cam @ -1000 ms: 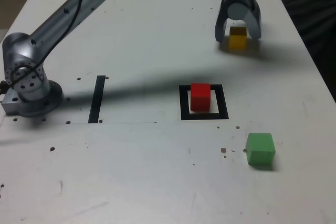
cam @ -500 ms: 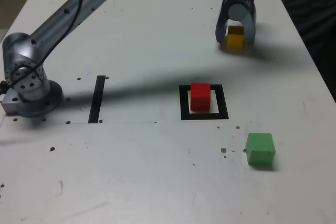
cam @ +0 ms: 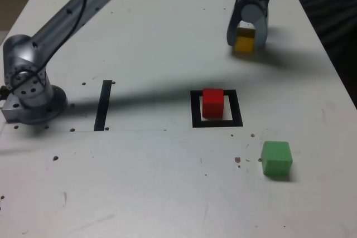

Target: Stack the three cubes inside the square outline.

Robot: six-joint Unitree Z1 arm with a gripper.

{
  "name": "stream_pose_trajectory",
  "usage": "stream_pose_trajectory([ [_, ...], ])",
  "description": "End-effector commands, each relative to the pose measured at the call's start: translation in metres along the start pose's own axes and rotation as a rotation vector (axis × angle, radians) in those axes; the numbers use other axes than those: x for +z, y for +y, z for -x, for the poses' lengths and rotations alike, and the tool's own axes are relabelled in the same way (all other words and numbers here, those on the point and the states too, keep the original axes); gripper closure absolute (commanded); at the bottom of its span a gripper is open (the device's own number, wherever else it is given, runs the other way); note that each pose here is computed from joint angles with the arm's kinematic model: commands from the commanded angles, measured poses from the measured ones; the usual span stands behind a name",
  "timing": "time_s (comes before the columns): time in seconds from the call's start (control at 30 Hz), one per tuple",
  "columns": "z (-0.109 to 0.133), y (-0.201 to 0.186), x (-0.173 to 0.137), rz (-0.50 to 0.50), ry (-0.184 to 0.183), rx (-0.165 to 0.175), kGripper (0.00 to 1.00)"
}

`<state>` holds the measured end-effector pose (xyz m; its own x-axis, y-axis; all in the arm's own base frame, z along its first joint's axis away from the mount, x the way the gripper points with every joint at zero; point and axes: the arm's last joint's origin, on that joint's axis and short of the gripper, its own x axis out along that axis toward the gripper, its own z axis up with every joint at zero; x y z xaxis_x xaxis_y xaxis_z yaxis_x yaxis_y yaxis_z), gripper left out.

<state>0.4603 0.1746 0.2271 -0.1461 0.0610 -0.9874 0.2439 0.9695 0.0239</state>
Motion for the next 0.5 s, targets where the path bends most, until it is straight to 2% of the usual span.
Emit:
stream_pose_trajectory([
  [0.0, 0.022, -0.015, -0.01, -0.001, -0.001, 0.017, 0.74],
  [0.23, 0.049, -0.058, -0.031, 0.015, 0.016, 0.029, 0.74],
  [0.47, 0.065, -0.094, -0.055, 0.042, -0.019, 0.018, 0.74],
])
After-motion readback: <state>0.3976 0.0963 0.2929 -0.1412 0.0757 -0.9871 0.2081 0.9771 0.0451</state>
